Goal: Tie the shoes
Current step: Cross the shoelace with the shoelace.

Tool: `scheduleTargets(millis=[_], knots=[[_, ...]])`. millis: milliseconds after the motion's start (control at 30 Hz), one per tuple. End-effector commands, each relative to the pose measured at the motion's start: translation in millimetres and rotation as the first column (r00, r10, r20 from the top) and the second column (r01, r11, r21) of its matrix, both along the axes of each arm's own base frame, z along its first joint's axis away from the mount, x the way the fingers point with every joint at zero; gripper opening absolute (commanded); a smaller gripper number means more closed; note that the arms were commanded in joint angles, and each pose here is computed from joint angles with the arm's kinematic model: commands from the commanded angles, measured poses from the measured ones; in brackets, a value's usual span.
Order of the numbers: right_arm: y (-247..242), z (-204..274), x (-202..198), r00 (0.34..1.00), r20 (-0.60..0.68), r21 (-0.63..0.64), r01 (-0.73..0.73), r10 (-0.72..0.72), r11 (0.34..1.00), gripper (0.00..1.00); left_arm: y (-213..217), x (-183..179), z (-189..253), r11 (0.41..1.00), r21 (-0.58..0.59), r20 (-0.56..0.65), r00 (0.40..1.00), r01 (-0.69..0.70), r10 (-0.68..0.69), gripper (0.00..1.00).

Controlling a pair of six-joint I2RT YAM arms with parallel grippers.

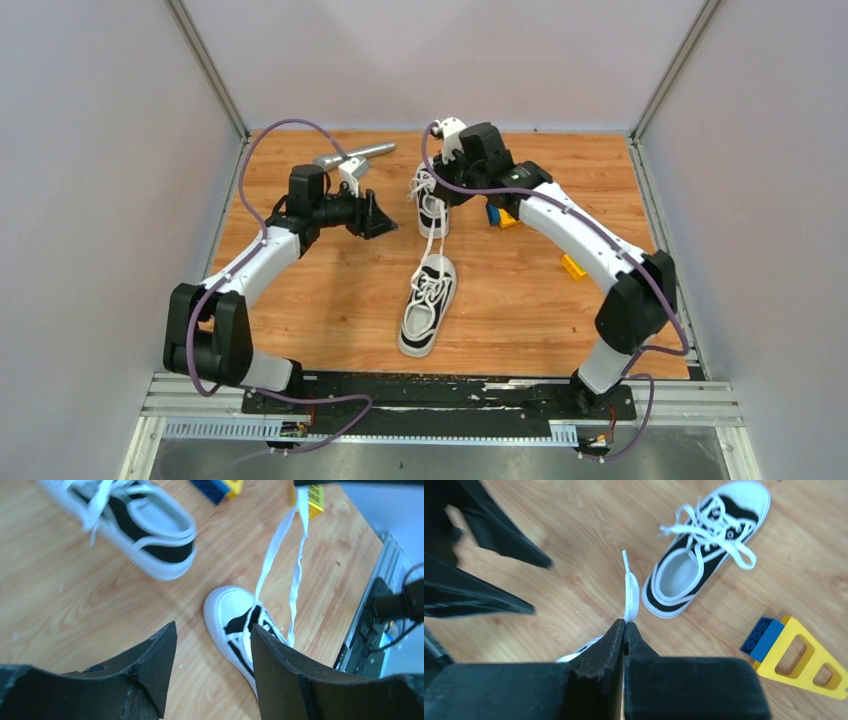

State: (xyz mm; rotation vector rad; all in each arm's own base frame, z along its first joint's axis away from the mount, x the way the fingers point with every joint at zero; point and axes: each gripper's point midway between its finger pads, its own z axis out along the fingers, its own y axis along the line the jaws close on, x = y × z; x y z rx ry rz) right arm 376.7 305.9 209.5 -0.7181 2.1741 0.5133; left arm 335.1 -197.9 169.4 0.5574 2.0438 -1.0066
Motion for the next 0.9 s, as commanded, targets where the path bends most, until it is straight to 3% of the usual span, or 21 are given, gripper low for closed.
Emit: scheduleTargets(millis=[0, 167, 300, 500, 633, 867], knots=[[6.1, 39.8, -13.8, 0.998, 0.043, 0.093, -0.056, 0.052, 0.994, 0.0, -41.1, -11.2, 55.6, 0.965, 0.031, 0.354, 0.9, 0.26, -0.253, 0.64], [11.0, 56.3, -21.5, 0.995, 0.055, 0.145, -0.089, 0.081, 0.986, 0.0, -74.5, -24.8, 55.0, 0.917, 0.105, 0.454, 0.802, 0.385, -0.389, 0.65], [12.0, 60.7, -23.8, 0.993, 0.069, 0.15, -0.107, 0.098, 0.983, 0.0, -92.1, -21.4, 56.9, 0.91, 0.104, 0.495, 0.772, 0.402, -0.398, 0.62], [9.6, 59.6, -27.1, 0.993, 0.067, 0.151, -0.111, 0.101, 0.982, 0.0, -103.9, -12.9, 47.9, 0.907, 0.117, 0.495, 0.768, 0.405, -0.407, 0.55], [6.9, 62.7, -30.5, 0.992, 0.073, 0.152, -0.111, 0.101, 0.982, 0.0, -97.4, 5.7, 41.9, 0.94, 0.157, 0.521, 0.783, 0.303, -0.34, 0.53], [0.8, 66.9, -34.2, 0.993, 0.074, 0.162, -0.099, 0.088, 0.982, 0.0, -102.8, -7.1, 26.5, 0.909, 0.151, 0.494, 0.766, 0.389, -0.411, 0.47]])
